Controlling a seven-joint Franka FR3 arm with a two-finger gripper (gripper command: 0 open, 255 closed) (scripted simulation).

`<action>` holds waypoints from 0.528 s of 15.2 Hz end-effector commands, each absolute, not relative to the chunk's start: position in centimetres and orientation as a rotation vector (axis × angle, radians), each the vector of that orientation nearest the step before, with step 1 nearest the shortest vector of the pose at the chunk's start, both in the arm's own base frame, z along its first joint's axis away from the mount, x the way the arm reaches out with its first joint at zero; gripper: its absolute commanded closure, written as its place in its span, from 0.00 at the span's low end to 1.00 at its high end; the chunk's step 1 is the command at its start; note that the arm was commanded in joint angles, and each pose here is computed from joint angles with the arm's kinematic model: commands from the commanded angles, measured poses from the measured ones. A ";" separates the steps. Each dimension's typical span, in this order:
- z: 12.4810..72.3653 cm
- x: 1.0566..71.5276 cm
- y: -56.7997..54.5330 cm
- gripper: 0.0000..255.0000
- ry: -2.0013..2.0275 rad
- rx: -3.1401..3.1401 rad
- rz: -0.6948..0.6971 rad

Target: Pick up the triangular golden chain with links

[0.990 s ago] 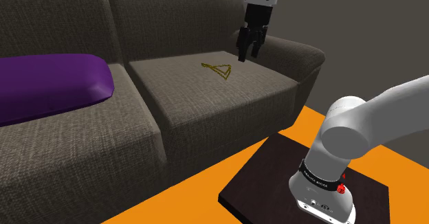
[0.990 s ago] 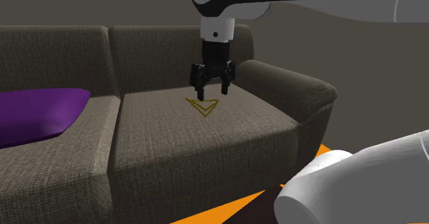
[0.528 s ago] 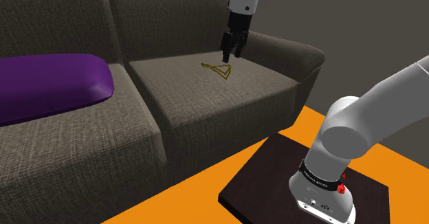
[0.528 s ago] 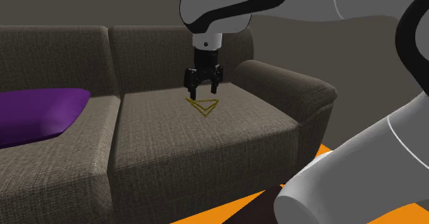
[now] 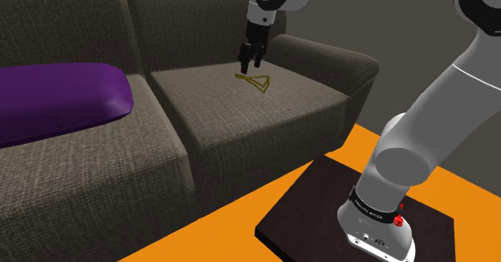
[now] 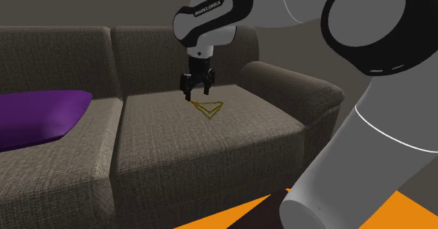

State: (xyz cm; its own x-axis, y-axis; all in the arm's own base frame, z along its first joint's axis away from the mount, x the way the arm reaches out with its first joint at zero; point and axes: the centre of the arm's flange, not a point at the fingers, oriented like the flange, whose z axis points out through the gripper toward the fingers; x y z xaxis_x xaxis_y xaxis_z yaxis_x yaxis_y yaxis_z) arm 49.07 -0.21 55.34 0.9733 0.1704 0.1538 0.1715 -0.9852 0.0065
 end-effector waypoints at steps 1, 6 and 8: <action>54.5 49.9 -0.4 0.00 -0.280 -3.114 -0.251; 51.8 49.9 -0.4 0.00 -0.280 -3.114 -0.251; 51.0 49.9 -0.4 0.00 -0.280 -3.114 -0.251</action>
State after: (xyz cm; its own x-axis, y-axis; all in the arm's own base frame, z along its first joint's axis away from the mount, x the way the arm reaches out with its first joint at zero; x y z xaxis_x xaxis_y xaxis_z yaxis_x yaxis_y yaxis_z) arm 49.83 -0.52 51.44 0.9713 0.1770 0.1589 0.1777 -0.9840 0.0098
